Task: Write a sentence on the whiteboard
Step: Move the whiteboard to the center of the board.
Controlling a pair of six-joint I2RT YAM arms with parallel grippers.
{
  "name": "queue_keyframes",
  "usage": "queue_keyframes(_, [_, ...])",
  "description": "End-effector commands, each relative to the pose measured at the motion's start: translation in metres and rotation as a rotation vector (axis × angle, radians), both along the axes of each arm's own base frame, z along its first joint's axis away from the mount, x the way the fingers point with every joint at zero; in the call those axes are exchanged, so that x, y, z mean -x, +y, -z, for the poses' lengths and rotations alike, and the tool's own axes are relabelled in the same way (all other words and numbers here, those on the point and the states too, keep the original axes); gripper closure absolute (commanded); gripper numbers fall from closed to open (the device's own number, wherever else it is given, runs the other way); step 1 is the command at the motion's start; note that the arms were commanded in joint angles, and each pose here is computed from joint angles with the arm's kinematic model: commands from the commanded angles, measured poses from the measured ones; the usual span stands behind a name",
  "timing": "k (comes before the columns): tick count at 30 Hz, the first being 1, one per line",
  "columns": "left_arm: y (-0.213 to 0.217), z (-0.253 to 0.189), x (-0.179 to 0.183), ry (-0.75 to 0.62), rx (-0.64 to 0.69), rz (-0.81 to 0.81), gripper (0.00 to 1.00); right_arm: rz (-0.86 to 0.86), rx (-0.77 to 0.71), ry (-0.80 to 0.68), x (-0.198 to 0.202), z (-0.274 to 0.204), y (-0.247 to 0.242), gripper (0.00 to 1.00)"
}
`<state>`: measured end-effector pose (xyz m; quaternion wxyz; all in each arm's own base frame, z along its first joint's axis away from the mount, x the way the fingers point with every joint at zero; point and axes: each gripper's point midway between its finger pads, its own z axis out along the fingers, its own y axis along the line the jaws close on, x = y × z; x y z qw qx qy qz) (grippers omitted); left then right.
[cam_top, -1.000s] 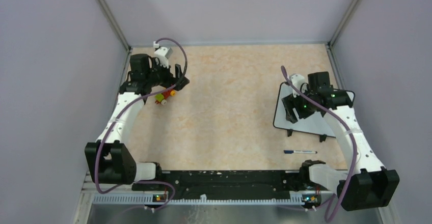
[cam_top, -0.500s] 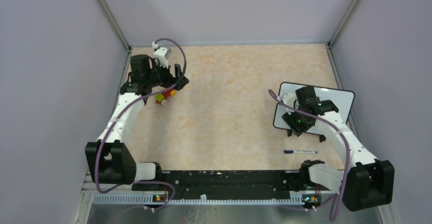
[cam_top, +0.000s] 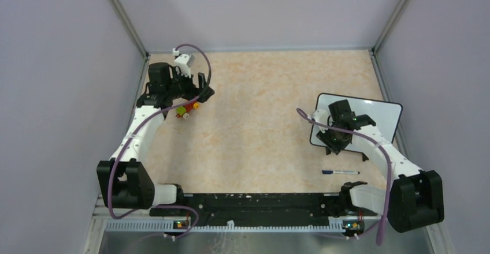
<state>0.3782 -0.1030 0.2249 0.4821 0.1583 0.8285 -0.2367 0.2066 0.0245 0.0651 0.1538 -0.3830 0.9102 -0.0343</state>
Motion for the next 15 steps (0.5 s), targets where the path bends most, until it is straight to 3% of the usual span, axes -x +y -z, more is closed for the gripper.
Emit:
queue_keyframes(1, [-0.001, -0.009, -0.004, -0.045, 0.005, -0.001, 0.01, -0.032, 0.098, -0.029, 0.005, -0.013, -0.017, 0.60])
queue_keyframes(6, [0.000, -0.010, -0.004, -0.046, 0.007, -0.001, 0.01, -0.021, 0.209, -0.035, 0.020, -0.009, -0.055, 0.61])
queue_keyframes(15, [-0.001, -0.010, -0.005, -0.044, 0.010, 0.005, 0.01, 0.069, 0.262, -0.019, 0.032, 0.014, -0.100, 0.61])
